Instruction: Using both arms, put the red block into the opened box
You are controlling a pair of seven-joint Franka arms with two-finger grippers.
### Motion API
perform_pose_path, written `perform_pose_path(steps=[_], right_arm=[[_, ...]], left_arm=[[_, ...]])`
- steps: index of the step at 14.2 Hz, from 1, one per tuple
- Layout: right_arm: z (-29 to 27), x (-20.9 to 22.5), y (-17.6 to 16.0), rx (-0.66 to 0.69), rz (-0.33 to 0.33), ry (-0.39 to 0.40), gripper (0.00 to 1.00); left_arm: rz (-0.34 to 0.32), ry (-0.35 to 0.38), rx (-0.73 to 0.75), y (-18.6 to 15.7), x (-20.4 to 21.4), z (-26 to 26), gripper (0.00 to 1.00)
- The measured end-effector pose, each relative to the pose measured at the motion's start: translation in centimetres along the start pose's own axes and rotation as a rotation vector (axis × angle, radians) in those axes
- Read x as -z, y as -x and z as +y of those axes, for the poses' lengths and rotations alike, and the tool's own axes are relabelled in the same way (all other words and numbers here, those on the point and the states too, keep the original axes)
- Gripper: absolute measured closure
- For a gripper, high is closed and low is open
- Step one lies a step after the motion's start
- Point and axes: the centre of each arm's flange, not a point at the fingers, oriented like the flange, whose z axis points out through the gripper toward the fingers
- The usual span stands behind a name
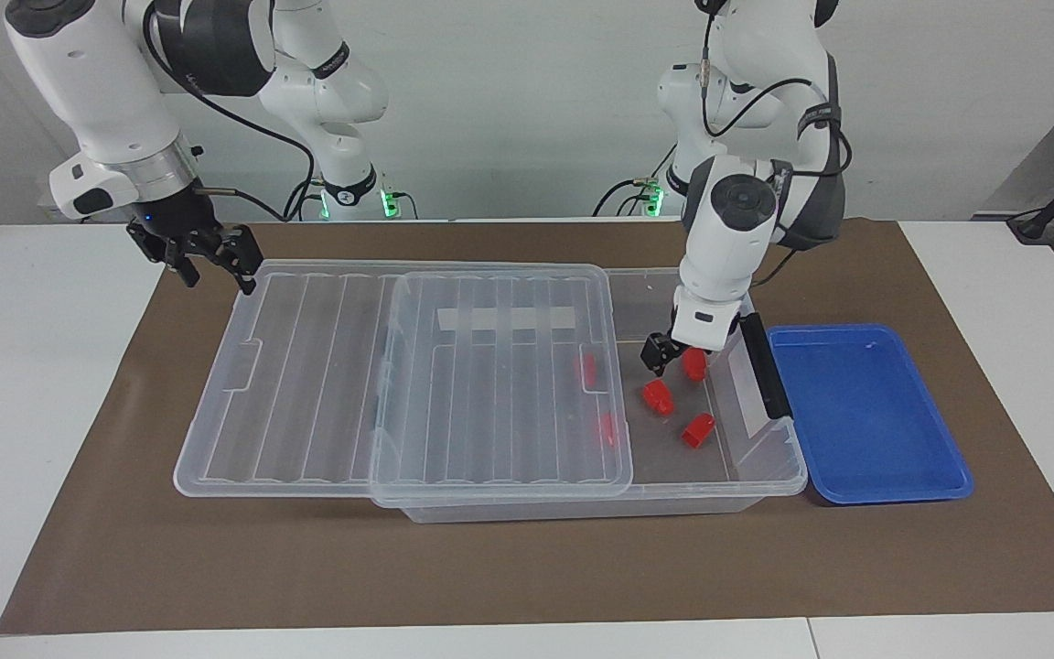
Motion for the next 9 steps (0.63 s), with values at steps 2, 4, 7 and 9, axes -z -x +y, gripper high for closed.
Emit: perform_pose_path(steps=[2, 4, 7, 9], right_arm=[[1.2, -1.5, -0.7, -0.017, 0.027, -0.003, 0.58], [2.6, -2.8, -1.2, -0.039, 0.048, -0.005, 0.79], [4.6, -5.2, -1.8, -0.073, 0.106, -0.009, 0.99], [6.3, -7.2, -1.9, -0.089, 0.119, -0.007, 0.99]], left_arm=[[-0.021, -0.013, -0.068, -0.2, 2.7, -2.3, 0.00], [-0.043, -0.022, -0.170, -0.4, 4.1, -4.8, 0.00], [-0.062, -0.011, -0.350, -3.3, 4.9, -12.0, 0.00], [-0.069, 0.002, -0.388, -5.7, 4.6, -18.4, 0.00]])
